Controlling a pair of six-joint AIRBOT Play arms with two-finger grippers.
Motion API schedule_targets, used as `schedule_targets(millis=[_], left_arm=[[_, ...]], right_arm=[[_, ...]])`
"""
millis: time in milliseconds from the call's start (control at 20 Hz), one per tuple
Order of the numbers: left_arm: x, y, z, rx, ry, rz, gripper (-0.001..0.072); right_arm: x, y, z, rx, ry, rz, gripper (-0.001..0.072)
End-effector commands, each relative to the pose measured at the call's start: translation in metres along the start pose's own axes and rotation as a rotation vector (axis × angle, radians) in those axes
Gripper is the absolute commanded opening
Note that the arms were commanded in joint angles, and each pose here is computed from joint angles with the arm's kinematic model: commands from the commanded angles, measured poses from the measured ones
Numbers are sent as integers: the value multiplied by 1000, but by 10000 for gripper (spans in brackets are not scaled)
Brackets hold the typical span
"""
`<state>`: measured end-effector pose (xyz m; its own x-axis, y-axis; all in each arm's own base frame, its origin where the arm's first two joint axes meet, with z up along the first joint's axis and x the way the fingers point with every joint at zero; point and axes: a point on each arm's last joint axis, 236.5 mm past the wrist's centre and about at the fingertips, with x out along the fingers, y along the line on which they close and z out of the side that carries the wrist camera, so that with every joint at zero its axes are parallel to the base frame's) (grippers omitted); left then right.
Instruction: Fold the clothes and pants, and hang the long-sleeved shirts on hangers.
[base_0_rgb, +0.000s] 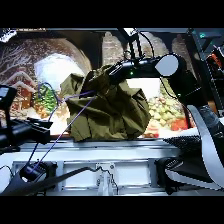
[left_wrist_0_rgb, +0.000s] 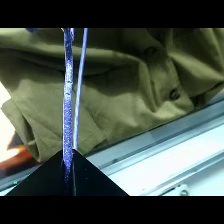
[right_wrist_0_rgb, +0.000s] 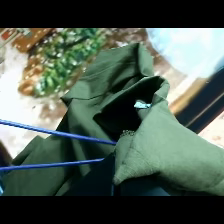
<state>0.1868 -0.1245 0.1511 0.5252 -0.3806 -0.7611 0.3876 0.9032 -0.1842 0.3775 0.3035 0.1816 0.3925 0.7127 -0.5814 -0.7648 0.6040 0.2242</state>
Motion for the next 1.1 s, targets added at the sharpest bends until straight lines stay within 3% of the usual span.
schedule_targets(millis=[0,350,550,750,1050], left_arm=[[15,-9,27,135,-71,-23,12],[-14,-50,75,176,-335,-183,11],[-25,-59,74,194,-363,-222,11],[-28,-91,70,217,-350,-364,11],[18,-85,93,188,-309,-370,11]], right_arm=[[-8,11,-8,-8,38,27,33],[-9,15,-21,-13,95,47,33],[-9,15,-21,-14,93,46,33],[-9,13,-21,-17,95,39,33],[-12,23,-35,-15,152,80,33]])
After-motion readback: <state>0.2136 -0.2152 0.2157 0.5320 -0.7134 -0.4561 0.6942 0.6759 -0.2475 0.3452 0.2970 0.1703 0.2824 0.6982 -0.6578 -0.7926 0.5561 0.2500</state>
